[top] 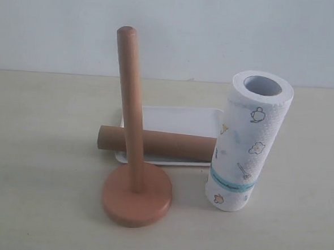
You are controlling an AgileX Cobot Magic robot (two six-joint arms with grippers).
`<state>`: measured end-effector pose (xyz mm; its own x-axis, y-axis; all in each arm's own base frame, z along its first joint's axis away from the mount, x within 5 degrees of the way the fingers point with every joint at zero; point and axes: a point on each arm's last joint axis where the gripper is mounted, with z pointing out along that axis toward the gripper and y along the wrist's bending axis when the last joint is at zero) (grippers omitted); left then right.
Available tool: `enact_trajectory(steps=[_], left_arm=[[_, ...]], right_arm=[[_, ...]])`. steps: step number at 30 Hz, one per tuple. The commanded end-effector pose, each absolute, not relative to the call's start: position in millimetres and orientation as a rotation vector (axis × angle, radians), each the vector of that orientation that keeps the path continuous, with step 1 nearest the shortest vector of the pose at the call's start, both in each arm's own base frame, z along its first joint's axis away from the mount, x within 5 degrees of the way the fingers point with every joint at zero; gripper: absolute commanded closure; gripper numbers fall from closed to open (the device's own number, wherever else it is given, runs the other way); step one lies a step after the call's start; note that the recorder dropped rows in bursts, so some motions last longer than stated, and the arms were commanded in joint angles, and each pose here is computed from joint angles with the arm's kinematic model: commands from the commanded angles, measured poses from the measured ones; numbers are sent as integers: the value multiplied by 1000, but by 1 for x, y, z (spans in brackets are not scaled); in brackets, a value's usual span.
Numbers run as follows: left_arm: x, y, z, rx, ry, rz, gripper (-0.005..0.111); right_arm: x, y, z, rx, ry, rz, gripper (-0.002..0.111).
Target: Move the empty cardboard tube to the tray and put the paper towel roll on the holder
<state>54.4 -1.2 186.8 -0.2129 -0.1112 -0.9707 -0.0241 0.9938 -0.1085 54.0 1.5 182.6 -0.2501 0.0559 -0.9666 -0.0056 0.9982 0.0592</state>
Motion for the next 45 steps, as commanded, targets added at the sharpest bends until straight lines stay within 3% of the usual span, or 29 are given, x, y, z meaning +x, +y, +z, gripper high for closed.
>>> enact_trajectory(steps=[1,15,25,35,39,45], left_arm=[[55,-1,187,-108,1775,-82,103],[55,-1,187,-108,1775,-82,103],[55,-1,187,-108,1775,-82,103],[55,-1,187,-108,1775,-82,103],[55,-1,187,-108,1775,-82,103],[55,-1,187,-108,1775,-82,103]], right_arm=[[54,1,184,31,1810,54,108],[55,1,187,32,1771,54,108],[54,-2,228,172,1309,198,108],[75,3,217,91,1602,150,108],[90,15,216,-62,1711,186,108],[99,52,209,-568,1676,243,108]])
